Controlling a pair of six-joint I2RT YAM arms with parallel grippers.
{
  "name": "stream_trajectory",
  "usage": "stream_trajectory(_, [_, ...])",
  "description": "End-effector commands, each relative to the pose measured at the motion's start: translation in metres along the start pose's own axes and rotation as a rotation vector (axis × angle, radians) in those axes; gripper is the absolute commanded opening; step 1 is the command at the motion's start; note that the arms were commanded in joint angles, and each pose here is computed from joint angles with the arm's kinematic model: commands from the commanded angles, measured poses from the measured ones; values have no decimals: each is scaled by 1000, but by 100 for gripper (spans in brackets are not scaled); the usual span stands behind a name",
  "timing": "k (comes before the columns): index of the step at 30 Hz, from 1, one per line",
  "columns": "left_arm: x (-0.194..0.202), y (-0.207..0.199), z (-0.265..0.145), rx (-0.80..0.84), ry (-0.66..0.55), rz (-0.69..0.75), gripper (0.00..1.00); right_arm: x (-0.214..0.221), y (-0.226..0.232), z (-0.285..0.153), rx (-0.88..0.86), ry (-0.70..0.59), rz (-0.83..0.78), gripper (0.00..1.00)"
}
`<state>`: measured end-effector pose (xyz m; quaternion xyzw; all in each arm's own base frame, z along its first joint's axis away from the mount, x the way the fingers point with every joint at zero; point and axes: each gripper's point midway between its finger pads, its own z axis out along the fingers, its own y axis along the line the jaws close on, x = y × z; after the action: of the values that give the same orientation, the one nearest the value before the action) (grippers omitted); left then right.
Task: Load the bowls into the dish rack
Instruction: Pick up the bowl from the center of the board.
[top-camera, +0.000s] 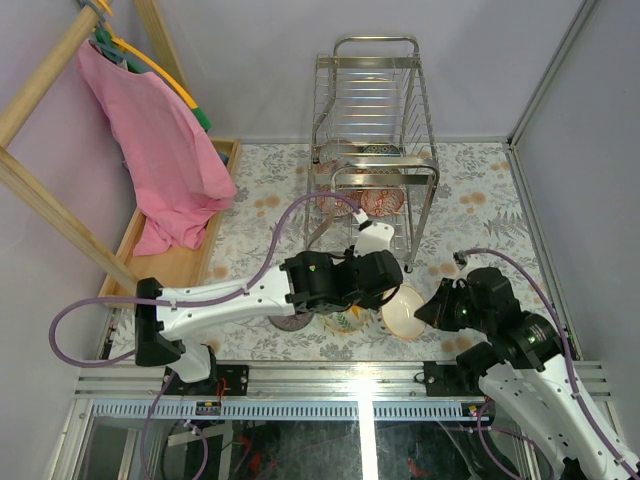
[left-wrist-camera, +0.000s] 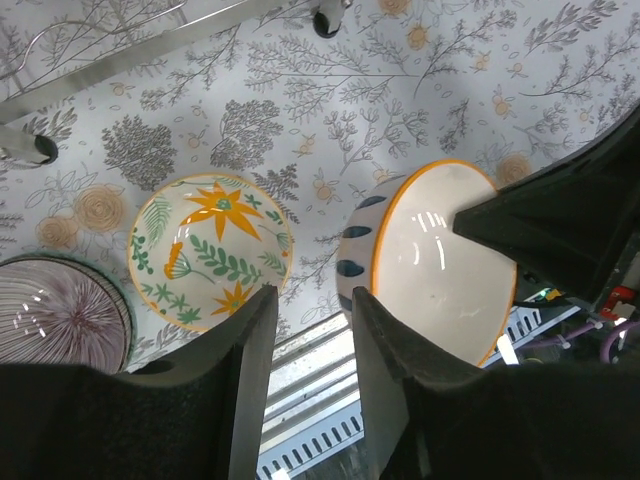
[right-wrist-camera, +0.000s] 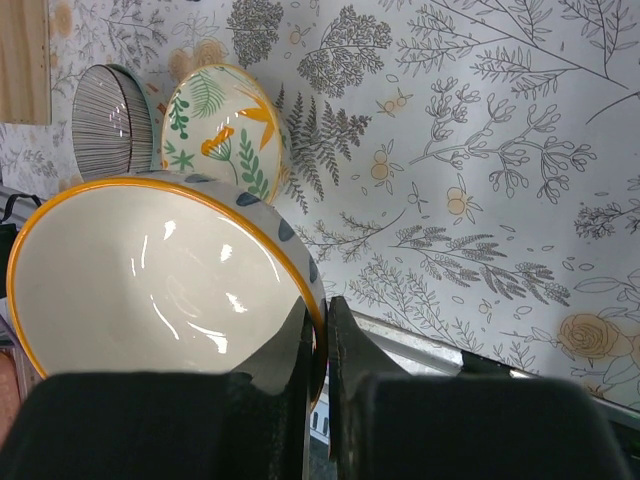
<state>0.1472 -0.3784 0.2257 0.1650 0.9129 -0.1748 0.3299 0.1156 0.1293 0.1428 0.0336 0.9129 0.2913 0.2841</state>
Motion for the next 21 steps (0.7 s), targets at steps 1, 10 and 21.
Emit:
stream_trajectory(1, [-6,17,-19,-26,-39,-26,36,-10,12,-13,-36,-46,15,0])
stream_trajectory(10, [-11,44,-55,-17,-95,-85,38,-10,9,-13,-27,-58,33,0])
stream_trajectory(21, [5,83,-79,-17,-133,-143,42,-44,8,-38,65,-196,41,0])
